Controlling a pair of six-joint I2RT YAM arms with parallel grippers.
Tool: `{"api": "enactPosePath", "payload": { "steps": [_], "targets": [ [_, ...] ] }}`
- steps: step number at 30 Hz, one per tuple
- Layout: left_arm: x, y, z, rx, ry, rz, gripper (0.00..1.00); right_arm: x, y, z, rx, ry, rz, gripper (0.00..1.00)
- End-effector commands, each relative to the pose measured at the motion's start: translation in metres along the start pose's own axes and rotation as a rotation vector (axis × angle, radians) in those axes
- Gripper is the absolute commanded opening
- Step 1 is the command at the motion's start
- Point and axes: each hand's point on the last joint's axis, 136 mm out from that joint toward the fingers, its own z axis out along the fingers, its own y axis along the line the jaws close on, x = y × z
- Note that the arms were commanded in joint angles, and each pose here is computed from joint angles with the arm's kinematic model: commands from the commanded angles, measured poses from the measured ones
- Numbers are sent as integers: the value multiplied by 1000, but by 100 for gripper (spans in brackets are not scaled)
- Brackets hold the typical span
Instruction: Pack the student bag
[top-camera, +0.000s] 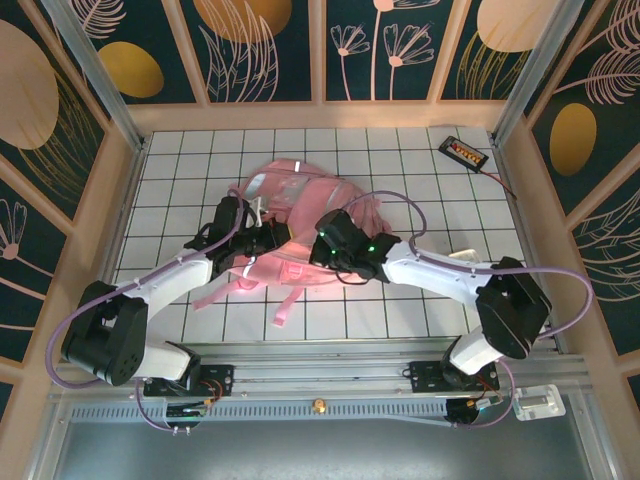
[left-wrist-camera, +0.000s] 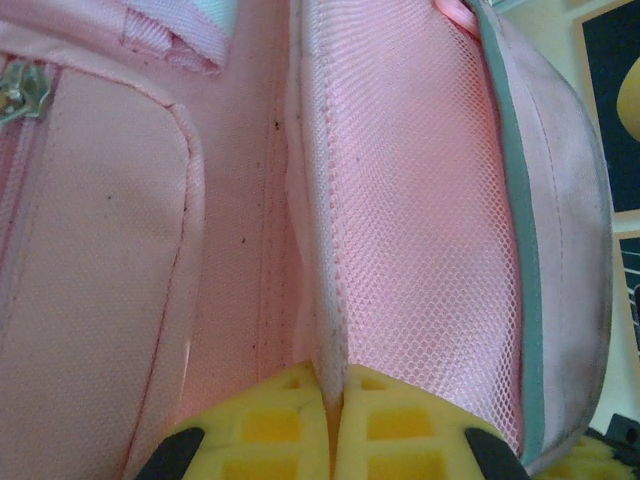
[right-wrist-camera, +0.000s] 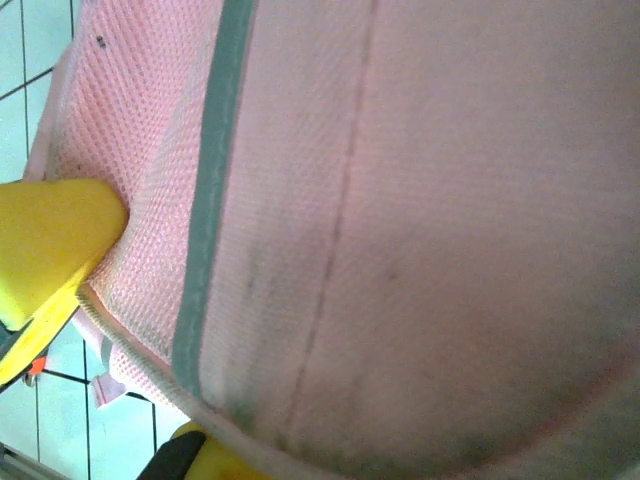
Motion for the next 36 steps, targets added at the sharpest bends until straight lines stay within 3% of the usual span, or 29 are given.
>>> {"api": "enactPosePath", "payload": {
  "steps": [1,14,24,32,33,35,36],
  "targets": [
    [-8,-2,-10,-30,-22,73,0,-33,-44,-16,135,-91,-11,0],
    [-14,3,-10,-69,-26,111,0,-46,-66,-23,128,-15,-187,0],
    [-35,11,-2,-158,-25,199,0,4,-8,2,-108,110,-310,0],
    [-81,28,-11,-215,-45,203,0,38,44,13,-213,171,-301,0],
    [-82,28,-13,-218,-43,201,3,38,43,14,-210,173,-301,0],
    [-78,26,-17,-206,-44,183,28,34,40,15,-186,162,-302,0],
    [-75,24,-19,-188,-44,168,34,33,38,16,-177,160,-301,0]
  ]
}}
